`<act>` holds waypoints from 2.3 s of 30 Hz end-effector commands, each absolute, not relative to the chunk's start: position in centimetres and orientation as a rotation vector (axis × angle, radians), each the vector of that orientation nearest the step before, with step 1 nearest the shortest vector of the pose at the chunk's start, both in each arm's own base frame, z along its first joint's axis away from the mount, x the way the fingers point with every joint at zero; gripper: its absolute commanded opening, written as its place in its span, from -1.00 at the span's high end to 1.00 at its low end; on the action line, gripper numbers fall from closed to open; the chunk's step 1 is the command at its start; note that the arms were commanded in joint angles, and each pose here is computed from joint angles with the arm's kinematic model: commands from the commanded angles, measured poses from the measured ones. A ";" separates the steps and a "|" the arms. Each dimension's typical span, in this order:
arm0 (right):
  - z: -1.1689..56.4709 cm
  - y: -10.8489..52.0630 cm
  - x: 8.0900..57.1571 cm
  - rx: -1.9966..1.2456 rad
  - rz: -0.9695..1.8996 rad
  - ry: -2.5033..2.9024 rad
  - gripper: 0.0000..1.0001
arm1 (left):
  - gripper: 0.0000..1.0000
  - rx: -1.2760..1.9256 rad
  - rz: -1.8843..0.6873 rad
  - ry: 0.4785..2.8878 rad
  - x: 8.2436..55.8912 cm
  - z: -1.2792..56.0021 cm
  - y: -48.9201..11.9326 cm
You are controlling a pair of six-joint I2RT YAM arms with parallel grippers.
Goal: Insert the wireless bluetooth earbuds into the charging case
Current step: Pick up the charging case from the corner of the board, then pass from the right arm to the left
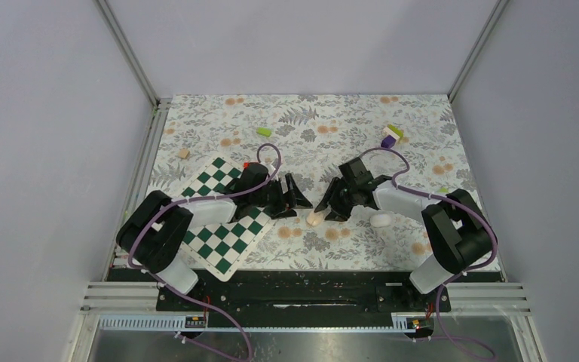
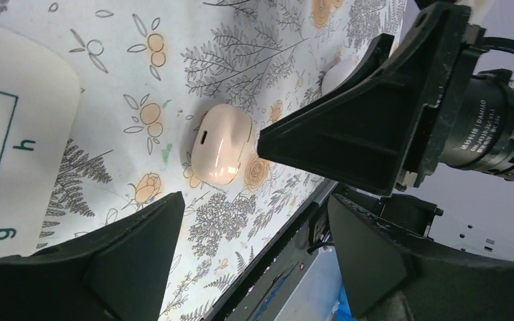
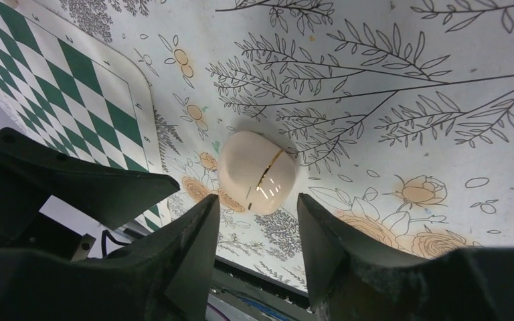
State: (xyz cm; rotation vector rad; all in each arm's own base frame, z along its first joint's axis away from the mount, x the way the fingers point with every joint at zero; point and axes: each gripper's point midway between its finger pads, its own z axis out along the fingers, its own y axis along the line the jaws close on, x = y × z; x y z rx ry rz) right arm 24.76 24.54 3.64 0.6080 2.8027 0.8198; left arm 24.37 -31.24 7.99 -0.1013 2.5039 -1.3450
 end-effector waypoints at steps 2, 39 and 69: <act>4.2 24.8 24.6 0.560 0.801 2.827 -0.29 | -0.63 -0.171 -1.360 2.478 24.4 8.0 -30.8; 5.4 28.7 25.4 0.289 0.511 2.880 0.12 | -0.64 -0.241 -1.158 2.468 24.2 8.8 -23.8; 10.6 31.8 24.2 0.384 0.939 2.789 0.20 | 0.19 -0.092 -1.685 2.235 22.5 11.5 -30.9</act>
